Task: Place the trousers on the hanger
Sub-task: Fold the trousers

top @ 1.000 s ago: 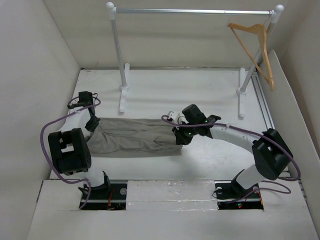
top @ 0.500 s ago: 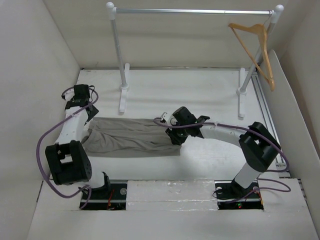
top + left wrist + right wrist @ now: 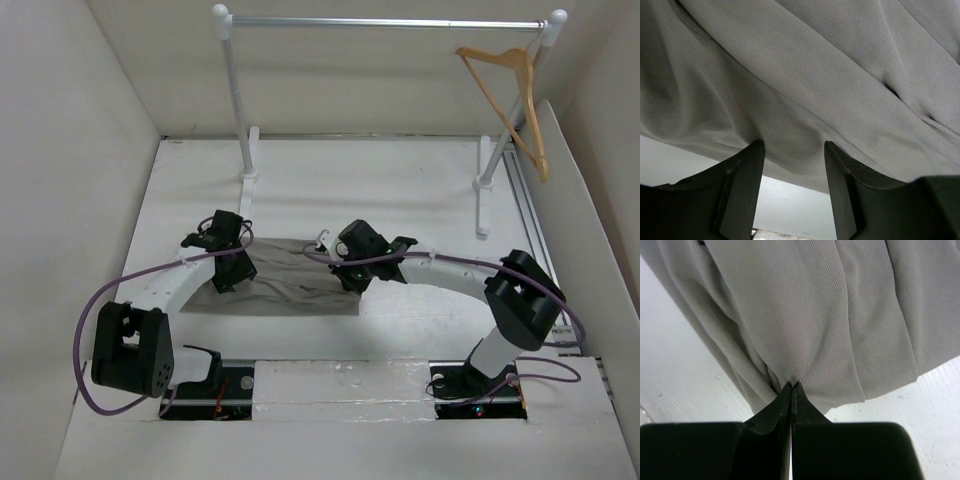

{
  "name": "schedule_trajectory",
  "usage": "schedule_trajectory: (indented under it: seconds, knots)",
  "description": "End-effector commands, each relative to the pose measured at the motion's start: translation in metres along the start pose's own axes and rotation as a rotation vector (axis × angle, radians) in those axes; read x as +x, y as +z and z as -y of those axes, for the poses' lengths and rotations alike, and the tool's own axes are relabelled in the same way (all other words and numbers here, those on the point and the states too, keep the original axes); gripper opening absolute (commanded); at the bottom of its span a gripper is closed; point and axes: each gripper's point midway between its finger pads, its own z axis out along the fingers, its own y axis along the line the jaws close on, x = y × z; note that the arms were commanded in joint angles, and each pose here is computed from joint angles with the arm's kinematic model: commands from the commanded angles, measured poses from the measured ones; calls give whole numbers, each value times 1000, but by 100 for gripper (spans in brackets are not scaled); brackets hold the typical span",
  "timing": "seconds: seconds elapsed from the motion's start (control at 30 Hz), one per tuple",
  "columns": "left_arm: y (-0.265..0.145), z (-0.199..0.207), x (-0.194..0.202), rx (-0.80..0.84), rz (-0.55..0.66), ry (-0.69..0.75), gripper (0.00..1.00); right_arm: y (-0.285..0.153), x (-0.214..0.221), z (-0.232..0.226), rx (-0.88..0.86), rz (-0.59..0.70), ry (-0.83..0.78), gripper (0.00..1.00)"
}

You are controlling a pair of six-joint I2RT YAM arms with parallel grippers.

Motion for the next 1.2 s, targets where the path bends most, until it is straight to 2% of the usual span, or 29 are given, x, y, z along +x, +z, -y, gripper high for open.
schedule_trajectory:
  seconds: [0.0, 0.1, 0.23, 0.27, 0.3, 0.57, 0.77, 0.8, 0.83, 0.87, 0.9, 0.93, 1.0, 1.03, 1.1, 1.17]
  knots:
    - [1, 4, -4, 7, 11, -38, 47, -23, -11, -8, 12, 51, -13, 0]
    - [10, -1, -5, -5, -1, -46, 47, -29, -2, -9, 15, 28, -18, 0]
    - [20, -5, -2, -21, -21, -56, 33, -34, 7, -11, 8, 16, -28, 0]
    - [21, -7, -1, -37, -29, -58, 0, -34, 15, -16, -2, -4, -33, 0]
    - [21, -8, 1, -45, -38, -57, 0, -34, 15, -16, -4, -4, -33, 0]
    - [-26, -7, -7, -1, -8, -41, 0, -33, 42, -37, -86, -60, -77, 0]
    - [-34, -18, 31, 4, -155, -30, 0, -17, 68, -47, -110, -148, -87, 0]
    - [-42, -8, 24, 38, -114, -9, 0, -16, 65, -47, -97, -136, -86, 0]
    - [-48, -2, 12, 37, -52, 12, 21, -18, 64, -47, -87, -121, -80, 0]
    - [-56, 13, 10, 72, -22, 70, 32, -20, 61, -45, -74, -110, -74, 3]
    - [-61, 24, 5, 87, -2, 96, 38, -23, 58, -45, -64, -95, -58, 23]
    - [-76, 42, -14, 114, 59, 109, 42, -31, 49, -45, -57, -53, -58, 32]
    - [-81, 59, -14, 95, 52, 163, 43, -40, 42, -47, -57, -12, -44, 51]
    - [-91, 72, -25, 107, 92, 171, 43, -45, 38, -48, -59, 8, -42, 55]
    - [-99, 97, -19, 149, 121, 246, 44, -61, 32, -46, -44, 55, -25, 61]
    - [-106, 118, -17, 172, 156, 308, 43, -76, 31, -43, -18, 86, -3, 61]
